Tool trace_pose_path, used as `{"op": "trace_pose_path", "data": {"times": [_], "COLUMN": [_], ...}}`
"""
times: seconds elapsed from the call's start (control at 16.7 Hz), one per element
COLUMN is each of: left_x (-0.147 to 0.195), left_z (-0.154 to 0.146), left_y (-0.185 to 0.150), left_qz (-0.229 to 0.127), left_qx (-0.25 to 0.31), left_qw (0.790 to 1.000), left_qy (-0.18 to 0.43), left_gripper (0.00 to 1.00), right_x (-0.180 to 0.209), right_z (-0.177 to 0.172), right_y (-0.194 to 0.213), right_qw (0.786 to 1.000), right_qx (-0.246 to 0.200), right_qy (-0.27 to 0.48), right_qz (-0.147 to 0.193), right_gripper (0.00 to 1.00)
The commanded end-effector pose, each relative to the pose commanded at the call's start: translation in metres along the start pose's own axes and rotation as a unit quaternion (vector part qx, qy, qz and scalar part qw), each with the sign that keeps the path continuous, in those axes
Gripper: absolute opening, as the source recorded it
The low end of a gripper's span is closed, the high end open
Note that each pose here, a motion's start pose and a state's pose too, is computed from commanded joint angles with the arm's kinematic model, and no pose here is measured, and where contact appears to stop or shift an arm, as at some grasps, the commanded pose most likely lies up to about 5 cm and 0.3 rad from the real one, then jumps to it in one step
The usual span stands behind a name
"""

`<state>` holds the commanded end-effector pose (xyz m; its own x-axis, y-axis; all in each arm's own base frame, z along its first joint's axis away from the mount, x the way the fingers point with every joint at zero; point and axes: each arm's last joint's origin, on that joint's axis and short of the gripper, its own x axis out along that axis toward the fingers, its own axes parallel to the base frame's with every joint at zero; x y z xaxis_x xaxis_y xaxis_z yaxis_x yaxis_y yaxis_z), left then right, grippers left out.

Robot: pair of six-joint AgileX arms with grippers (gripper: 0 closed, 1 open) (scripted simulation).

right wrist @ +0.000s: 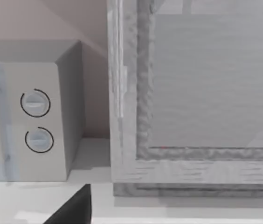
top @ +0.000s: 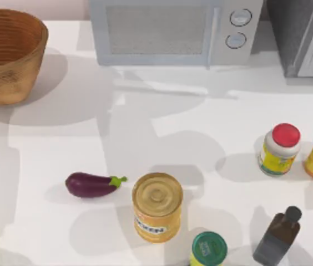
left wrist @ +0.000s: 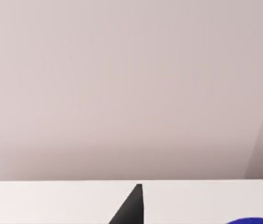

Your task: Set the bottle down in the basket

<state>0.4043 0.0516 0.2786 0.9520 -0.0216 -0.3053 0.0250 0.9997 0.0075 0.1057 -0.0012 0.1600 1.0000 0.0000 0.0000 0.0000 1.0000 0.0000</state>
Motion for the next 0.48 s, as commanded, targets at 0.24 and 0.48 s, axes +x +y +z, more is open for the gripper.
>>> {"op": "trace_pose_path", "data": {"times": [0.24,0.48], "left_x": [0.0,0.0], "left_z": [0.0,0.0], "left_y": [0.0,0.0], "left_qz": [0.0,0.0], "left_qx": [0.0,0.0], "left_qw": [1.0,1.0], "left_qy": [0.0,0.0], "left_gripper": [1.0,1.0], "right_x": [0.0,0.0], "right_z": [0.0,0.0], "right_y": [0.0,0.0], "right_qw": [1.0,1.0], "right_qx": [0.0,0.0], "right_qy": [0.0,0.0], "right_qz": [0.0,0.0], "right_gripper": [1.0,1.0]}}
